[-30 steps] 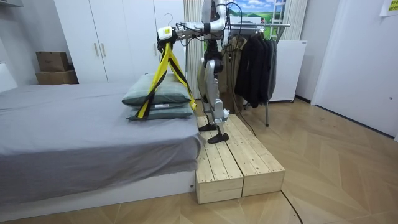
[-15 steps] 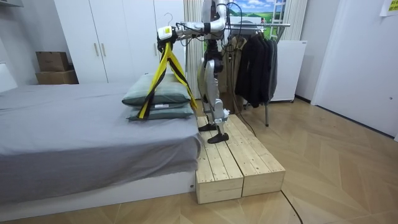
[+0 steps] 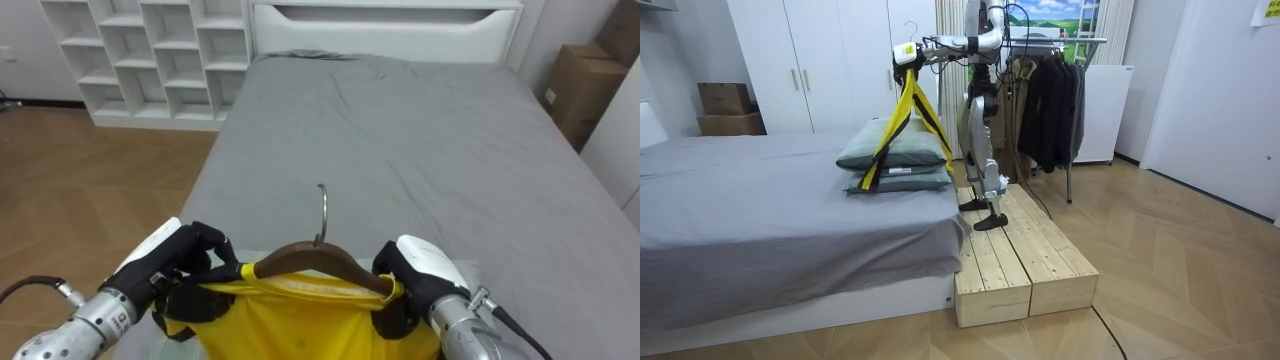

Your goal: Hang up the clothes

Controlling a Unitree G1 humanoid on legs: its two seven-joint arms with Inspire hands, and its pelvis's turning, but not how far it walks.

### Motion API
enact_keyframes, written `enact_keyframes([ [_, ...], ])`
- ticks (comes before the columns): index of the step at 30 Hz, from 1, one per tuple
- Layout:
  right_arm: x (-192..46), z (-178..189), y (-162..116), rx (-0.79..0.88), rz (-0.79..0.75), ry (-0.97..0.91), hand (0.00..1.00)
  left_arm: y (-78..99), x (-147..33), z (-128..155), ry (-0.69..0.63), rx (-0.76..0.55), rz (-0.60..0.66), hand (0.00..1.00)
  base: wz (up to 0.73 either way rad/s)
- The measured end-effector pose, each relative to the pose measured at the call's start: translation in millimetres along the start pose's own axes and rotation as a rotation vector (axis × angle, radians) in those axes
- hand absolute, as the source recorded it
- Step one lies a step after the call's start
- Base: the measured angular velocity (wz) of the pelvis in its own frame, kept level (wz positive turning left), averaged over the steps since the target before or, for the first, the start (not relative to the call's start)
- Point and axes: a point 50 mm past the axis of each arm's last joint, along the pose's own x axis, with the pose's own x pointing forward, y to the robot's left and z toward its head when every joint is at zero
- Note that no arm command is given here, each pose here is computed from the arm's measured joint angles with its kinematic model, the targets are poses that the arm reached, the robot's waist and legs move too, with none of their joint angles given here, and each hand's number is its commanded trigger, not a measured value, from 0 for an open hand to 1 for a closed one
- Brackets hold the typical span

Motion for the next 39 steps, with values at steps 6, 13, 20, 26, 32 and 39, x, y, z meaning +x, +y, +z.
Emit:
enact_keyframes([
  [6,-1,-1,0,0.001,0.007,-0.002,1.0,-0.7,0.2,0,-0.001,0.0,-0.003,0.0,0.0],
  [13,-1,0,6,-0.008,0.038,0.0,1.0,-6.5,3.1,7,-0.078,-0.255,0.004,0.0,-0.01],
  [20,-3,-2,11,-0.012,0.065,0.01,1.0,-10.5,4.4,10,-0.101,-0.319,-0.013,0.0,-0.01],
  [26,-2,-2,14,-0.022,0.089,0.029,1.0,-11.9,4.9,11,-0.104,-0.325,-0.019,0.0,0.0],
  [32,-2,0,16,-0.027,0.093,0.029,1.0,-13.1,4.9,10,-0.104,-0.325,-0.038,0.0,0.0],
  [39,-1,1,17,-0.038,0.092,0.029,1.0,-14.3,5.2,7,-0.091,-0.329,-0.041,0.0,0.0],
])
